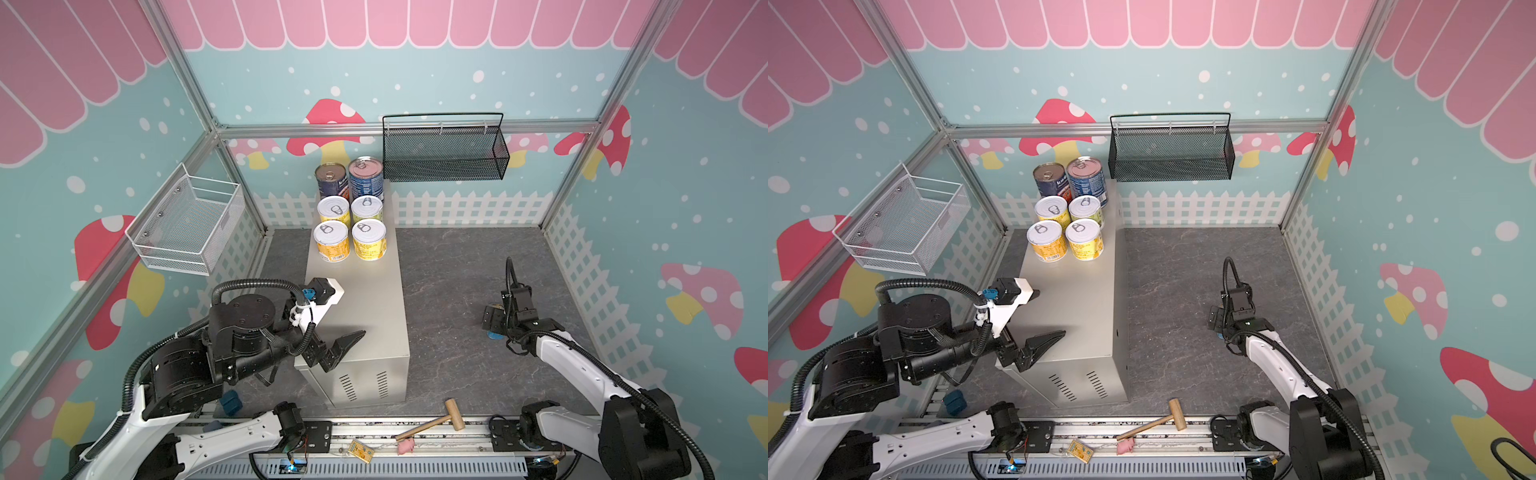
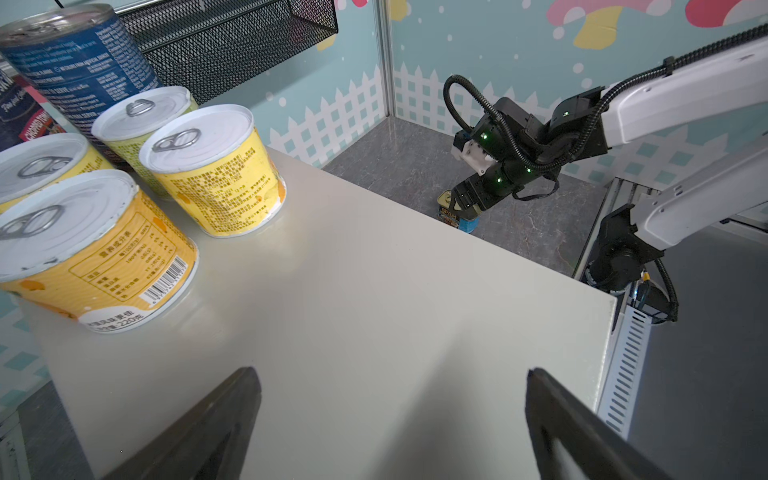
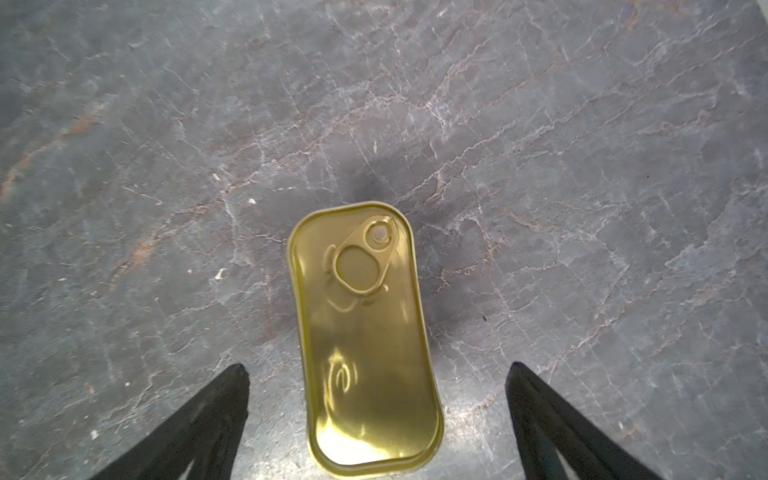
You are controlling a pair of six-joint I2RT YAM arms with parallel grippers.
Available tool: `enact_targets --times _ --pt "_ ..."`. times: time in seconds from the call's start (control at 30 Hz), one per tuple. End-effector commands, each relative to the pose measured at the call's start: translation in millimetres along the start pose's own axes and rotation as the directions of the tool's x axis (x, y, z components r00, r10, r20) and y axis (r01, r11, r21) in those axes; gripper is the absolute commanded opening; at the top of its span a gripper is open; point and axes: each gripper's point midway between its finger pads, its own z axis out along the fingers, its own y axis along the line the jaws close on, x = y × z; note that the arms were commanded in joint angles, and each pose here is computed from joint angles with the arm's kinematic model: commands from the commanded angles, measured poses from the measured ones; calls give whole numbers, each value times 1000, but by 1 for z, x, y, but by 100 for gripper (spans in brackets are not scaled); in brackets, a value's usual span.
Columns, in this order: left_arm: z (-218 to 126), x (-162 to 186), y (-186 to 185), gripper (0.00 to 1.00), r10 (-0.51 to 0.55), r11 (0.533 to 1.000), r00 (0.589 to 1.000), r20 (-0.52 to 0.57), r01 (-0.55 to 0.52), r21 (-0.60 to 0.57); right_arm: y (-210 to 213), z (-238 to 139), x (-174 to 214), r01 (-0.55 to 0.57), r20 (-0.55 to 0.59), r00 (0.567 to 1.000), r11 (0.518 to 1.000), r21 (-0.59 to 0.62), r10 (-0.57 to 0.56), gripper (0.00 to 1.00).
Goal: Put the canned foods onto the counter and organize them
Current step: 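Move the right gripper down to the floor and grasp the SPAM tin, then lift the SPAM tin with the right gripper toward the counter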
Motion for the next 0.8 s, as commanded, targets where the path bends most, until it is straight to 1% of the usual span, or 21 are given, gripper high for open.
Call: enact_targets --times 0.0,0.17,0.3,0.47,0.57,0.77 --pt "0 0 -2 99 2 1000 1000 4 -2 12 5 10 -8 -29 43 999 999 -26 30 96" --pt "3 -2 -3 99 -1 1000 1000 4 1 18 4 29 -2 4 5 1000 1000 6 -4 88" --pt "3 -3 -3 99 -4 1000 1000 5 4 17 4 37 -1 12 7 1000 1000 14 -12 83" --pt "4 -4 -2 99 -5 1000 1000 -4 5 13 8 47 -2 49 -2 999 999 14 -49 78" --pt "4 -4 -2 99 -4 1000 1000 -11 4 11 10 47 -5 58 8 998 998 4 -58 73" --pt "7 -4 -3 99 -1 1000 1000 -20 1 13 10 42 -12 81 35 996 997 6 -81 64"
